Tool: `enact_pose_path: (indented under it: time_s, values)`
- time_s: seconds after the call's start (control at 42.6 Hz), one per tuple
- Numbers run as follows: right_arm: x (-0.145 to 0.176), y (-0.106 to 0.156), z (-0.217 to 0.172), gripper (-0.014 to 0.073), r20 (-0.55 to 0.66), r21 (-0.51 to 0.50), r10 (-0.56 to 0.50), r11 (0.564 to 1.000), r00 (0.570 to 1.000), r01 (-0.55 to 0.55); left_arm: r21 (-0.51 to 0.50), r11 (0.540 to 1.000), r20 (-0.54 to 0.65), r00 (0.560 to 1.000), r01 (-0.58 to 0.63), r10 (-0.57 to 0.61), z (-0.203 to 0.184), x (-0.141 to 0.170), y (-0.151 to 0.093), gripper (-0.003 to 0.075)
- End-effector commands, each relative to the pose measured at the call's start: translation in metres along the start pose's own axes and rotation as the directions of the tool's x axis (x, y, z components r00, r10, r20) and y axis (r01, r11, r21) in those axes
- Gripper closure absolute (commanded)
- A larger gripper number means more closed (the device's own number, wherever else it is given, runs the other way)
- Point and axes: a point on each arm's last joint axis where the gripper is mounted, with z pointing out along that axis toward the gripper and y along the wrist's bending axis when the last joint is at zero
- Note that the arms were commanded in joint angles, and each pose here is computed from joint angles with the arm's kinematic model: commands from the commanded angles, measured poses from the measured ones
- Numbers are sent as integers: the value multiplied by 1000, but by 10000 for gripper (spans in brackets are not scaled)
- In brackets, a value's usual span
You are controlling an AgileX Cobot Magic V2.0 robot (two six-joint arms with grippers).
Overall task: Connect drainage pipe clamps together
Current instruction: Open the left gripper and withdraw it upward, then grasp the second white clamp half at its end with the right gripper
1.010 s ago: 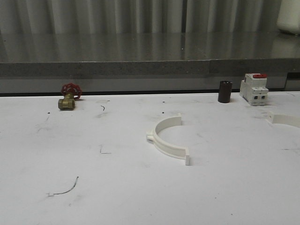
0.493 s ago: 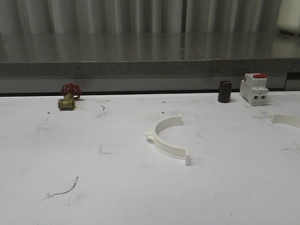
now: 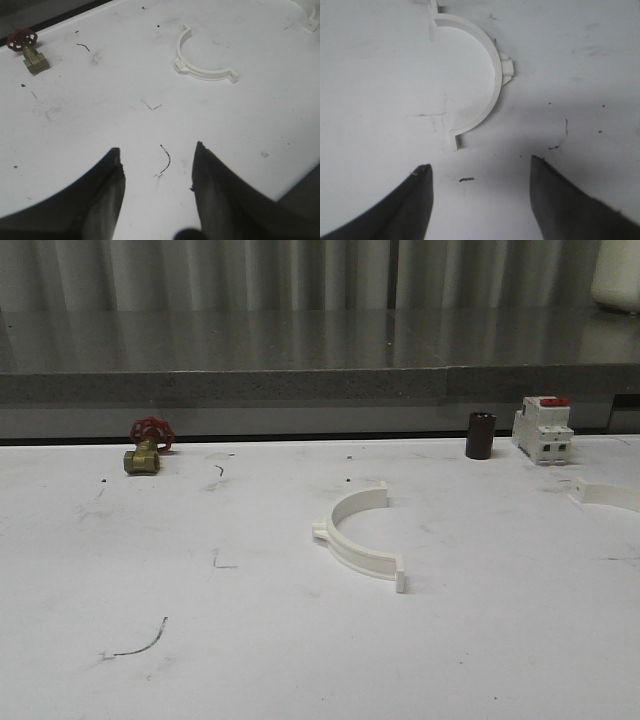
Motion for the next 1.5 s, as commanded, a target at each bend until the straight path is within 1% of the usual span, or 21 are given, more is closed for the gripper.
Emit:
enact_pose_path:
  time_s: [0.0, 0.282, 0.47, 0.728, 0.916, 0.963, 1.01, 1.128, 1.221, 1.292, 1.48]
  values:
    - [-20, -3, 3, 140, 42, 17, -44, 999, 998, 43, -1, 1000, 109, 994, 10, -10, -6, -14, 0, 407]
    - [-43, -10, 57, 140, -19, 58, -84, 995, 996, 85, -1, 1000, 109, 994, 10, -10, -6, -14, 0, 407]
    - [-49, -13, 86, 140, -6, 75, -108, 991, 994, 108, -1, 1000, 109, 994, 10, -10, -6, -14, 0, 407]
    - [-52, -13, 113, 140, 14, 72, -111, 991, 994, 109, -1, 1000, 109, 994, 10, -10, -6, -14, 0, 407]
    - [-50, -14, 126, 142, 0, 70, -110, 991, 994, 110, -1, 1000, 109, 994, 10, -10, -6, -14, 0, 407]
    - [-50, -14, 126, 158, 0, 70, -110, 991, 994, 110, -1, 1000, 109, 994, 10, -10, -6, -14, 0, 407]
    - [-50, -14, 126, 197, -2, 70, -110, 991, 994, 110, -1, 1000, 109, 994, 10, -10, -6, -14, 0, 407]
    - [-50, -14, 126, 341, -5, 69, -110, 991, 994, 110, -1, 1000, 109, 994, 10, -10, -6, -14, 0, 407]
    - [-50, -14, 126, 411, -5, 69, -110, 991, 994, 110, -1, 1000, 109, 994, 10, -10, -6, -14, 0, 407]
    - [-50, -14, 126, 431, -5, 69, -110, 991, 994, 110, -1, 1000, 109, 994, 10, -10, -6, -14, 0, 407]
    - [-50, -14, 126, 433, -4, 71, -113, 991, 994, 113, -1, 1000, 109, 994, 10, -10, -6, -14, 0, 407]
